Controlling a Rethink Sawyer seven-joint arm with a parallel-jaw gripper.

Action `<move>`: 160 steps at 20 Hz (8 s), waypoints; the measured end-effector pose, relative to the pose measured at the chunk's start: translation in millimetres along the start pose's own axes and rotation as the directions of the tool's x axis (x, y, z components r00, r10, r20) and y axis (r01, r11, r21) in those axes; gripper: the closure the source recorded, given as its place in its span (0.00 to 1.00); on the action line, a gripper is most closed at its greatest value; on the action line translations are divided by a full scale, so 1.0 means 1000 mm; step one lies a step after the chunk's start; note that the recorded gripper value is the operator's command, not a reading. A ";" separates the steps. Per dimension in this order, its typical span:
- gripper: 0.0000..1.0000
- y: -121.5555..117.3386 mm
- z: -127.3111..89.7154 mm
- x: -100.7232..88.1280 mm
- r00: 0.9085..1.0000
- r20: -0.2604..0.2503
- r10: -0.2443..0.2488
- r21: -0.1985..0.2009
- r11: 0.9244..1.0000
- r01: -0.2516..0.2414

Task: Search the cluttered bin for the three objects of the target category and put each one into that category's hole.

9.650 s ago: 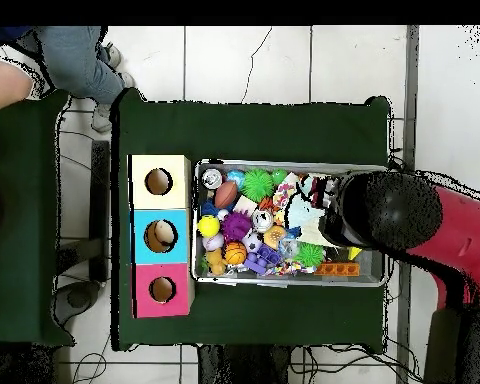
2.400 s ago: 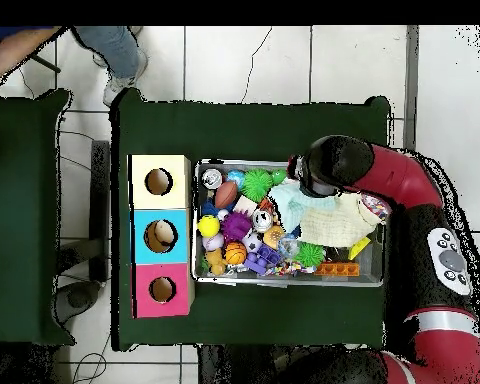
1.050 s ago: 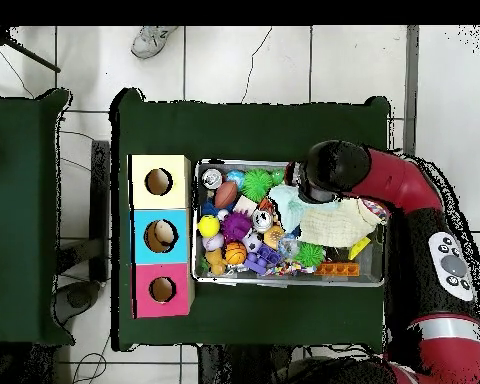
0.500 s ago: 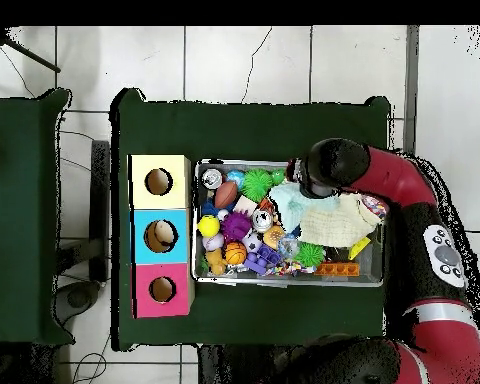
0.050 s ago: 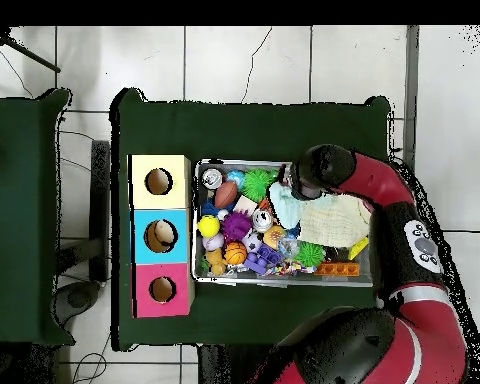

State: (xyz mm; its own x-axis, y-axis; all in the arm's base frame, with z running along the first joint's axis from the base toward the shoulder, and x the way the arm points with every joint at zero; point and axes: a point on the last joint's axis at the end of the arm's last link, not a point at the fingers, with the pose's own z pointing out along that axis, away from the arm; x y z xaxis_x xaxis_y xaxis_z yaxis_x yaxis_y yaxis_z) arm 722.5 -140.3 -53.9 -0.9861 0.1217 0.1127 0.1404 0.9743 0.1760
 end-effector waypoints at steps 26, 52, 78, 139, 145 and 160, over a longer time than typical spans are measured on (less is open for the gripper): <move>1.00 0.027 -0.039 -0.003 0.997 -0.021 -0.076 0.064 0.995 0.077; 1.00 0.121 -0.220 0.063 0.985 0.036 -0.170 0.173 0.972 0.161; 1.00 0.169 -0.263 0.078 0.961 0.169 -0.218 0.242 0.955 0.174; 1.00 0.157 -0.288 0.003 0.538 0.783 -0.314 0.248 0.949 0.194; 1.00 0.183 -0.291 0.006 0.522 0.782 -0.342 0.261 0.939 0.224; 1.00 0.185 -0.252 0.025 0.744 0.597 -0.301 0.208 0.953 0.219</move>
State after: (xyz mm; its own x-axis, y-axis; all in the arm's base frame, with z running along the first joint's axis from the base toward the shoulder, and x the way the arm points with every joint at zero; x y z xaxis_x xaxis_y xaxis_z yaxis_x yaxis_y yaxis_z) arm 746.1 -4.3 227.9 -0.8286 -0.0901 -0.5526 -0.1006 0.9949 -0.0115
